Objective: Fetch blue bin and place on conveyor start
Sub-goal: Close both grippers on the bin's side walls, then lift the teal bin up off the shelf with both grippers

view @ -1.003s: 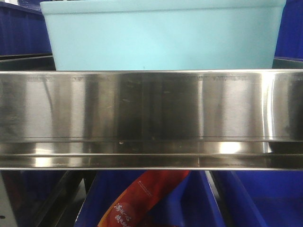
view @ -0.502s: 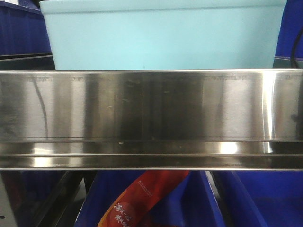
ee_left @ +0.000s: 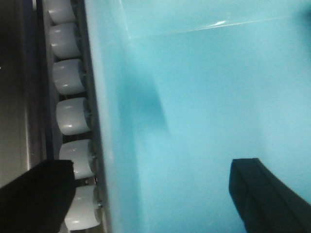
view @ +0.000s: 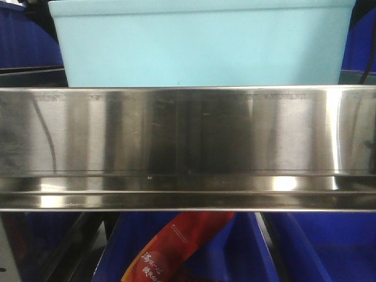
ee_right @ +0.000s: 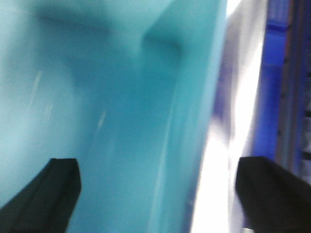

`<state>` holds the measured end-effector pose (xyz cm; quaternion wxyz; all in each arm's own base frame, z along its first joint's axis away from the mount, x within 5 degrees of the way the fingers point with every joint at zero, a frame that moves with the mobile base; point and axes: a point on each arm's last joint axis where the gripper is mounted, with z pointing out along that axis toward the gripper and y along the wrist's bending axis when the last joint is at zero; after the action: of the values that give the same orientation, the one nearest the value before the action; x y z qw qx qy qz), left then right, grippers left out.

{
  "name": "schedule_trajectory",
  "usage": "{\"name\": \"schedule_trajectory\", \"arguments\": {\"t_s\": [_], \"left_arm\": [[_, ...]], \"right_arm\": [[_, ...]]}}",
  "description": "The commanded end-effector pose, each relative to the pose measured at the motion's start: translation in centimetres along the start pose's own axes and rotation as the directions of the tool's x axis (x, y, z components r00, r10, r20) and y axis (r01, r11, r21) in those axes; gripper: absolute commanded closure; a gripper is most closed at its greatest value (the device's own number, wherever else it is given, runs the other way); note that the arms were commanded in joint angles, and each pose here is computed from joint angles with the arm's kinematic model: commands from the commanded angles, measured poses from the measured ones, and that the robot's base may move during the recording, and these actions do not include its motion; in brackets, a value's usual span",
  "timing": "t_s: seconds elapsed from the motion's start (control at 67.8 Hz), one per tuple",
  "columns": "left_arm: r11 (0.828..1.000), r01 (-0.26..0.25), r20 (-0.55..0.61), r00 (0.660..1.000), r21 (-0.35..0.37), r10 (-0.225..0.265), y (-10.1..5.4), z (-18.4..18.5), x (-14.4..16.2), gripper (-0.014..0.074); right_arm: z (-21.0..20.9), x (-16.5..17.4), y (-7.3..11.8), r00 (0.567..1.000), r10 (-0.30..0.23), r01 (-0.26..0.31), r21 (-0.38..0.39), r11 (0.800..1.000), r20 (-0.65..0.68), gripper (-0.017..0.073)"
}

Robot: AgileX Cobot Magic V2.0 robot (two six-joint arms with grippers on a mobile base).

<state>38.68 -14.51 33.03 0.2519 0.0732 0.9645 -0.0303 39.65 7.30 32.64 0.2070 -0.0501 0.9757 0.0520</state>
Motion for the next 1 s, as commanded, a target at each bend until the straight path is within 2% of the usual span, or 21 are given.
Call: {"name": "schedule_trajectory", "arguments": {"t_s": [0.0, 0.03, 0.074, 0.177, 0.207, 0.236, 0.664, 0.811, 0.988], "left_arm": [[1.000, 0.020, 0.002, 1.000, 0.015, -0.020, 0.0, -0.1, -0.1, 0.0165], [1.000, 0.023, -0.002, 1.000, 0.020, -0.023, 0.0, -0.1, -0.1, 0.0206], [0.999, 0.024, -0.003, 1.000, 0.022, -0.024, 0.0, -0.1, -0.1, 0.0306], [0.999, 0.024, -0.003, 1.000, 0.022, -0.024, 0.0, -0.1, -0.1, 0.0564], [0.999, 0.025, -0.003, 1.000, 0.024, -0.024, 0.0, -0.1, -0.1, 0.0666], [0.999, 0.025, -0.003, 1.000, 0.024, -0.024, 0.0, -0.1, -0.1, 0.0704], [0.999, 0.026, -0.010, 1.000, 0.021, -0.026, 0.1, -1.4, 0.1, 0.0705], [0.999, 0.029, 0.032, 0.999, 0.033, -0.030, 0.3, -4.0, 0.3, 0.0705], [0.998, 0.015, 0.110, 0.994, 0.058, -0.021, 0.1, -8.7, 1.0, 0.0705]], "right_arm": [[-0.1, -0.3, 0.1, 1.000, 0.011, -0.011, -0.006, 1.000, 0.022, 0.0195], [0.0, -0.3, 0.1, 1.000, 0.013, -0.013, -0.006, 1.000, 0.021, 0.0242], [0.2, -0.3, 0.1, 1.000, 0.016, -0.016, -0.005, 1.000, 0.014, 0.0366], [0.3, -0.3, 0.1, 1.000, 0.016, -0.016, -0.005, 1.000, 0.009, 0.0621], [0.3, -0.3, 0.1, 1.000, 0.016, -0.016, -0.005, 1.000, 0.009, 0.0697], [0.3, -0.3, 0.1, 1.000, 0.019, -0.019, -0.005, 1.000, 0.009, 0.0724], [-0.6, 0.0, 0.1, 1.000, 0.018, -0.018, -0.005, 1.000, 0.000, 0.0711], [-3.1, 0.3, 0.1, 0.999, 0.011, -0.011, -0.001, 1.000, 0.051, 0.0711], [-8.2, 1.1, 0.5, 0.985, 0.001, 0.001, -0.009, 1.000, 0.174, 0.0711]]}}
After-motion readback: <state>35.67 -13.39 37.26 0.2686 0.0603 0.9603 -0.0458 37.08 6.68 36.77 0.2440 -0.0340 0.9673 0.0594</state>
